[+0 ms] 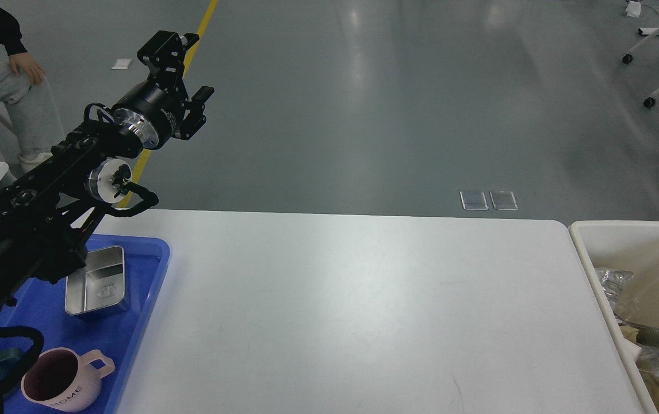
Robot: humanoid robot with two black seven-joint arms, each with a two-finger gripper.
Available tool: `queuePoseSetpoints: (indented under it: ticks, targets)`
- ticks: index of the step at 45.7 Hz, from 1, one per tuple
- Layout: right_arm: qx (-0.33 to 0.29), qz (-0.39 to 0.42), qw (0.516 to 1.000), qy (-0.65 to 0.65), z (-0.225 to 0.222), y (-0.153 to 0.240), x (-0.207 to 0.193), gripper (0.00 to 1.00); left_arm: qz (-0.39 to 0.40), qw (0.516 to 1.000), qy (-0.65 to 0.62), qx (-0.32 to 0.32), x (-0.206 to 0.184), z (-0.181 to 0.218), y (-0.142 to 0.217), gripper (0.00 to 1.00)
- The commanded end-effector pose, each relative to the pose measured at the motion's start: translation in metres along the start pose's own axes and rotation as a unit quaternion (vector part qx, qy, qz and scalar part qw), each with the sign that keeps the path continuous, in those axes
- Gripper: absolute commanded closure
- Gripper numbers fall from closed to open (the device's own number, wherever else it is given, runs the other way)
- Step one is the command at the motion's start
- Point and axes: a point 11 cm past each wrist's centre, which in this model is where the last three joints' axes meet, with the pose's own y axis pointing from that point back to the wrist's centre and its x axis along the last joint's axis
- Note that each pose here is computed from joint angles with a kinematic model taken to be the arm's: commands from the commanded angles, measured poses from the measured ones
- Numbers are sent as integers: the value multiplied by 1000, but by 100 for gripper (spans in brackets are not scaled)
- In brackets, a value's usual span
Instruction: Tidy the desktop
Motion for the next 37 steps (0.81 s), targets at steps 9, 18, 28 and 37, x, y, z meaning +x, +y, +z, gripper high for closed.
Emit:
queuePoseSetpoints:
  ticks: [9,18,28,37]
  targets:
    - [66,-47,995,-57,-67,-6,-52,0,13,999,27,-45,7,8,3,4]
    - [110,-126,980,-111,-121,-2,-140,0,54,988,129,-71,19,-7,-2,4]
    - [142,-222,933,-244,-180,25,-233,0,94,956,265,-83,34,-29,2,4]
    - [145,-297,898,-292,-199,53,-305,0,88,941,315,-89,29,-37,2,4]
